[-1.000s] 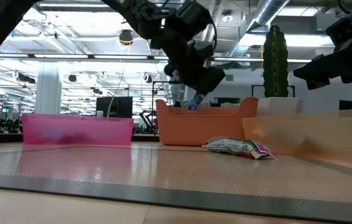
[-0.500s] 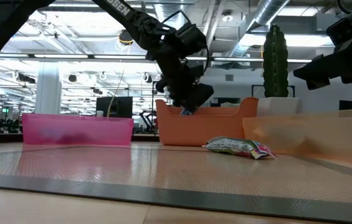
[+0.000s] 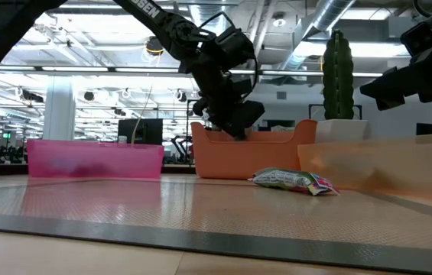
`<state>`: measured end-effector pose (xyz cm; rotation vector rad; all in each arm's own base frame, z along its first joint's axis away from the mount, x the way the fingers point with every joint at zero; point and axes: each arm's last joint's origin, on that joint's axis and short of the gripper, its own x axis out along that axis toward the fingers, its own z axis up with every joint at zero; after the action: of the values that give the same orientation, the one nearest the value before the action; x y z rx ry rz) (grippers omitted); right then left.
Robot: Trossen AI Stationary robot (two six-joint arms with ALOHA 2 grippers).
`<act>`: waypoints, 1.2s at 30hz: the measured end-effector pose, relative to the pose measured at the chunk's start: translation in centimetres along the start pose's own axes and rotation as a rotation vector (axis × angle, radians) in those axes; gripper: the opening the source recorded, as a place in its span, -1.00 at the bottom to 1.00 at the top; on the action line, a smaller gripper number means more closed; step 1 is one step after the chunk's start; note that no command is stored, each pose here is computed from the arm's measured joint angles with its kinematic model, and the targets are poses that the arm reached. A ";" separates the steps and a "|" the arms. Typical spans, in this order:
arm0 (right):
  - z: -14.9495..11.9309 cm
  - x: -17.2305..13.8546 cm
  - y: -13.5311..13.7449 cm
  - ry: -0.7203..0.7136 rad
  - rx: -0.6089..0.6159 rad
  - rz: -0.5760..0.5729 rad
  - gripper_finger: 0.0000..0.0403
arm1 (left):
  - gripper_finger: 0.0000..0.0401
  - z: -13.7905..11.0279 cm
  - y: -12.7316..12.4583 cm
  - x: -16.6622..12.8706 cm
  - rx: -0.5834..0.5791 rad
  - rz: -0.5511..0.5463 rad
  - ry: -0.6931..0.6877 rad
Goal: Pick and place Granola Bars by type
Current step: Put the blue granola bar into the orange bin, then put the red granola bar into the red bin
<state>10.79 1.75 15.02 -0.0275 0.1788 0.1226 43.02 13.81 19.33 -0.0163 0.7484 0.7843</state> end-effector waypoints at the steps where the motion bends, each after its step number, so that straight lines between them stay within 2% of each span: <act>1: 0.0 0.0 0.0 0.000 0.000 0.000 -0.23 | -0.43 0.0 0.0 0.0 0.000 0.000 -0.001; 9: 0.0 0.0 0.0 0.000 0.000 0.000 -0.23 | -0.33 0.7 -0.7 -0.5 0.049 -0.018 -0.075; 17: 0.0 0.0 0.0 0.000 0.000 0.000 -0.23 | -0.34 2.6 -3.2 -5.1 0.201 -0.081 -0.220; 23: 0.0 0.0 0.0 0.000 0.000 0.000 -0.23 | -0.34 2.7 -6.5 -10.1 0.420 -0.155 -0.312; 29: 0.0 0.0 0.0 0.000 0.000 0.000 -0.23 | -0.34 0.5 -10.8 -14.3 0.732 -0.244 -0.331; 33: 0.0 0.0 0.0 0.000 0.000 0.000 -0.23 | -0.34 -1.5 -13.0 -16.4 0.889 -0.401 -0.314; 36: 0.0 0.0 0.0 0.000 0.000 0.000 -0.23 | -0.34 -2.8 -14.1 -17.7 0.954 -0.535 -0.297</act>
<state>10.80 1.75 15.02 -0.0278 0.1789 0.1225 42.13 -8.42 24.57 0.7171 0.7245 -0.1300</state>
